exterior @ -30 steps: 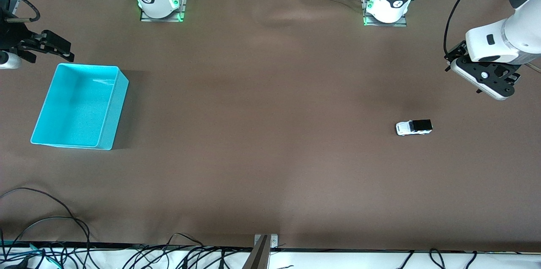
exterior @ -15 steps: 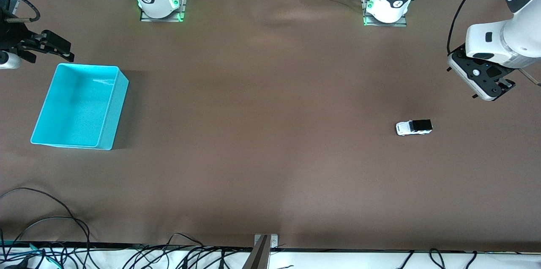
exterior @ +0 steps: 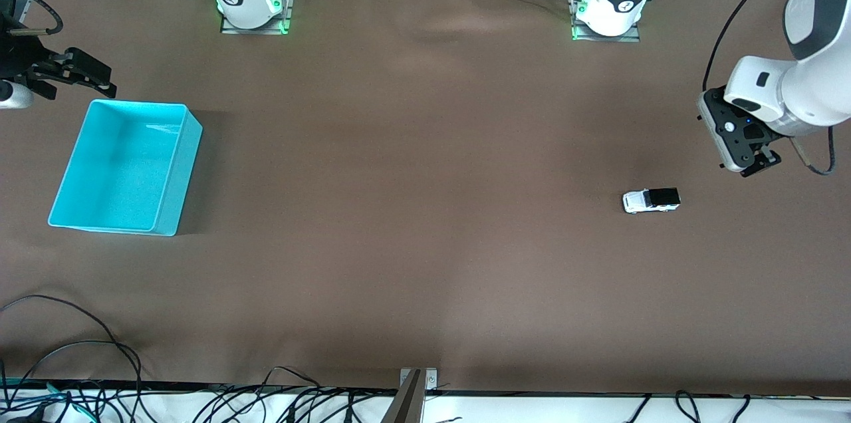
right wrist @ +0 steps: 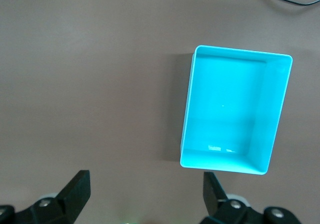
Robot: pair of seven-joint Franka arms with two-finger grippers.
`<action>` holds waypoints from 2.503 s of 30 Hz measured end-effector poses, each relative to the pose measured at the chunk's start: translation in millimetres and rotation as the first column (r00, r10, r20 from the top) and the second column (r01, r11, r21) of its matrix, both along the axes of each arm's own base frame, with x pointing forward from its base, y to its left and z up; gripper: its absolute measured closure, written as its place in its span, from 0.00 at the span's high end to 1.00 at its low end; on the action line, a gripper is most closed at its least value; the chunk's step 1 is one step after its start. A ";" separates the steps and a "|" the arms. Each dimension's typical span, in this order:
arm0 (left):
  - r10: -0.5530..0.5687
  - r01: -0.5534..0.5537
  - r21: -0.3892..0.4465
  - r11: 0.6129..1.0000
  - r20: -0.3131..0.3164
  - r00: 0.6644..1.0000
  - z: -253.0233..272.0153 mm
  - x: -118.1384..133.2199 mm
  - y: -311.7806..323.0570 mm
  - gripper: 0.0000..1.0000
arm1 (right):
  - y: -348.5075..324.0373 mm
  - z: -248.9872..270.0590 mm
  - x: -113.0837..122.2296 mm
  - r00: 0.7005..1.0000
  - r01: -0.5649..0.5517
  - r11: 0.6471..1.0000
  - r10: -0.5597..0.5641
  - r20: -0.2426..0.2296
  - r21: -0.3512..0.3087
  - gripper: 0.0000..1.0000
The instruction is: Wind and store white jeep toy
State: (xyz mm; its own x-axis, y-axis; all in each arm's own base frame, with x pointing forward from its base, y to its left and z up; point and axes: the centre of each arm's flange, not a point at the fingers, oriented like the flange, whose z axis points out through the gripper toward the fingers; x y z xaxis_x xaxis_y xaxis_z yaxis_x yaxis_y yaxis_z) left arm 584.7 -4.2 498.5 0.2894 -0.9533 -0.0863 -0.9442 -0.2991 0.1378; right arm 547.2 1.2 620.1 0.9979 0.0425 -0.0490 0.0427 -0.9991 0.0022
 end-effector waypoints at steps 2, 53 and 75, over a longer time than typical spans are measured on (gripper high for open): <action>-0.035 0.035 -0.017 0.999 -0.001 0.999 -10.0 5.5 8.1 1.00 | 0.0 -0.1 0.1 1.000 0.000 1.000 0.000 0.000 0.000 1.00; -0.224 0.225 -0.057 0.973 0.027 0.974 -284.5 13.7 71.1 1.00 | -1.0 -4.4 3.5 1.000 0.002 1.000 -0.002 -0.002 -0.002 1.00; -0.217 0.221 -0.079 0.972 0.058 0.975 -309.4 -4.3 57.3 0.57 | -1.0 -4.3 3.5 1.000 0.002 1.000 -0.002 -0.001 -0.002 1.00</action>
